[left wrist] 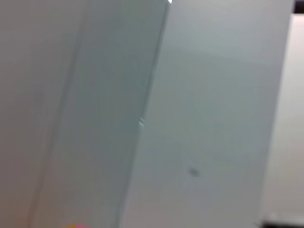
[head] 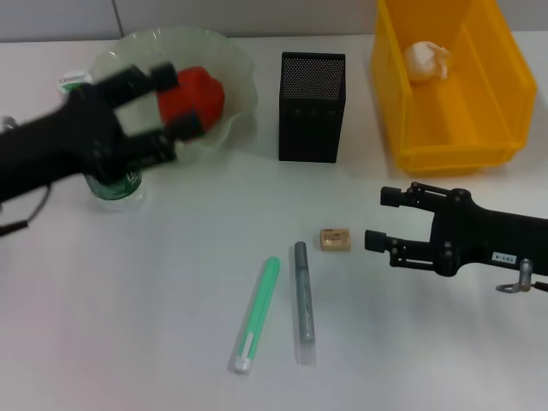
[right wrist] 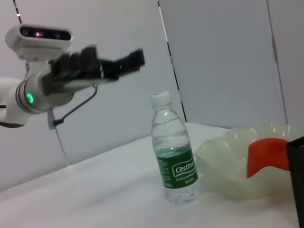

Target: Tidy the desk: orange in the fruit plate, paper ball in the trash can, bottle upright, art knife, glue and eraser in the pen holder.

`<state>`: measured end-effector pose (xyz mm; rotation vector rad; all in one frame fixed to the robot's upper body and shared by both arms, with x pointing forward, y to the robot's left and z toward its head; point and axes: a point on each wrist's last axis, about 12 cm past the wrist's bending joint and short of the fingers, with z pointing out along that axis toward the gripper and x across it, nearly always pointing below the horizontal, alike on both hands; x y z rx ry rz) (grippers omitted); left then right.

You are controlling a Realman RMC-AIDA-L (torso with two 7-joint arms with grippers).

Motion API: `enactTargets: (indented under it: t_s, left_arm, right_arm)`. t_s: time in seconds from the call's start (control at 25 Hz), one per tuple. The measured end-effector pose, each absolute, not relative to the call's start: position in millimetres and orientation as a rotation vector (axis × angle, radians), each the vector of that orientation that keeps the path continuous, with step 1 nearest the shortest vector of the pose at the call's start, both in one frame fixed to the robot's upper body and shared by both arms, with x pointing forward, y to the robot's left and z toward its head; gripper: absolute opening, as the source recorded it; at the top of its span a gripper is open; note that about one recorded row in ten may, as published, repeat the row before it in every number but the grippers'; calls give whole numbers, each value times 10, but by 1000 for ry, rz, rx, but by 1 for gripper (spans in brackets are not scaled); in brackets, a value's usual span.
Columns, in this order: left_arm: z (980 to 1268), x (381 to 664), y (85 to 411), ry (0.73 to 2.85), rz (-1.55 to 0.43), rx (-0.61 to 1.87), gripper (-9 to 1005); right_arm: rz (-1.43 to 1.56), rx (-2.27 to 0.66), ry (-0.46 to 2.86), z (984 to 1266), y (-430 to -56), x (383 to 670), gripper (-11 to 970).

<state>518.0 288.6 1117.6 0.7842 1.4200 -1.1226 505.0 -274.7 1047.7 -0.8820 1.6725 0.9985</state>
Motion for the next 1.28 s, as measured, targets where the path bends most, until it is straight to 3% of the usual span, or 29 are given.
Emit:
enactTargets:
  t_s: [0.4, 0.64, 1.28]
  left_arm:
    - [10849, 5011, 2759, 1502, -1146, 911, 790]
    - [10618, 4959, 2733, 1596, -1062, 976, 789]
    - [10527, 4956, 2684, 1621, -1029, 1036, 786]
  right_arm:
    - [1093, -820, 1655, 10655, -2898, 5067, 774]
    - [1100, -821, 1686, 10777, -2977, 5171, 774]
    - [1100, -864, 1690, 10904, -2968, 5308, 774]
